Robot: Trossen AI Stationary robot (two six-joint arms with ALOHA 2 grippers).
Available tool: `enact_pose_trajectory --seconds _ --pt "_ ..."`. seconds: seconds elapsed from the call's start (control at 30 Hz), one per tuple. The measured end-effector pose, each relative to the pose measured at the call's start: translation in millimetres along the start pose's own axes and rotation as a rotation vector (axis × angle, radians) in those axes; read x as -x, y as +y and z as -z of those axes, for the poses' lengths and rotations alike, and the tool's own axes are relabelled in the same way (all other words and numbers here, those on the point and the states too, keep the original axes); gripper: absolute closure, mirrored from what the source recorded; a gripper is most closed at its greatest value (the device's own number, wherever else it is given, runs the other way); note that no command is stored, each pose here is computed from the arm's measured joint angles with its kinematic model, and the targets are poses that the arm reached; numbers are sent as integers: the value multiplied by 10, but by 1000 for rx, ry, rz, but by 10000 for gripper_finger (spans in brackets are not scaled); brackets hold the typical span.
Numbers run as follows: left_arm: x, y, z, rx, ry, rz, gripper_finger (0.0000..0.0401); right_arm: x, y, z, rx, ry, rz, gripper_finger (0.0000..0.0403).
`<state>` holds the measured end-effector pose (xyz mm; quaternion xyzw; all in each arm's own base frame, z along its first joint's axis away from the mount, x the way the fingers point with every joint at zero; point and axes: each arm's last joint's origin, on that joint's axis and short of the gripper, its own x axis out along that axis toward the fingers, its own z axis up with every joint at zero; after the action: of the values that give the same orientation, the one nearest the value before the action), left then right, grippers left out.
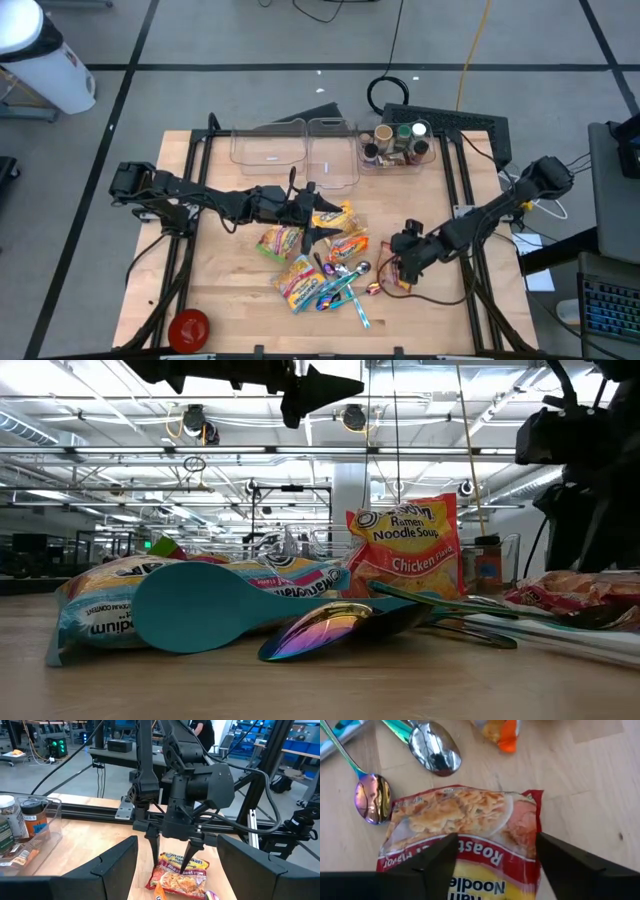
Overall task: Pick & Place Food Item
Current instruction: Put the red noodle pack into the left transparent bin
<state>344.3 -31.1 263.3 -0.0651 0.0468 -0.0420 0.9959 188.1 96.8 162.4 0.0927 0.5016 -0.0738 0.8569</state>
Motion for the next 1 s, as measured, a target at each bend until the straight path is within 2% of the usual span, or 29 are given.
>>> enact_pose_trajectory --seconds 0.4,0.63,0.83,1.0 --pt "0 0 0 0 0 0 127 -5 -6 3 -26 14 -1 304" --pt "0 -4 -28 1 -29 3 127 183 -59 -30 -50 -41 -47 387" --pt "1 -7 -57 1 -58 7 128 463 -133 -64 -64 -146 -126 397" --pt "1 -7 -57 0 -58 7 127 690 -235 -101 -34 -329 -76 401"
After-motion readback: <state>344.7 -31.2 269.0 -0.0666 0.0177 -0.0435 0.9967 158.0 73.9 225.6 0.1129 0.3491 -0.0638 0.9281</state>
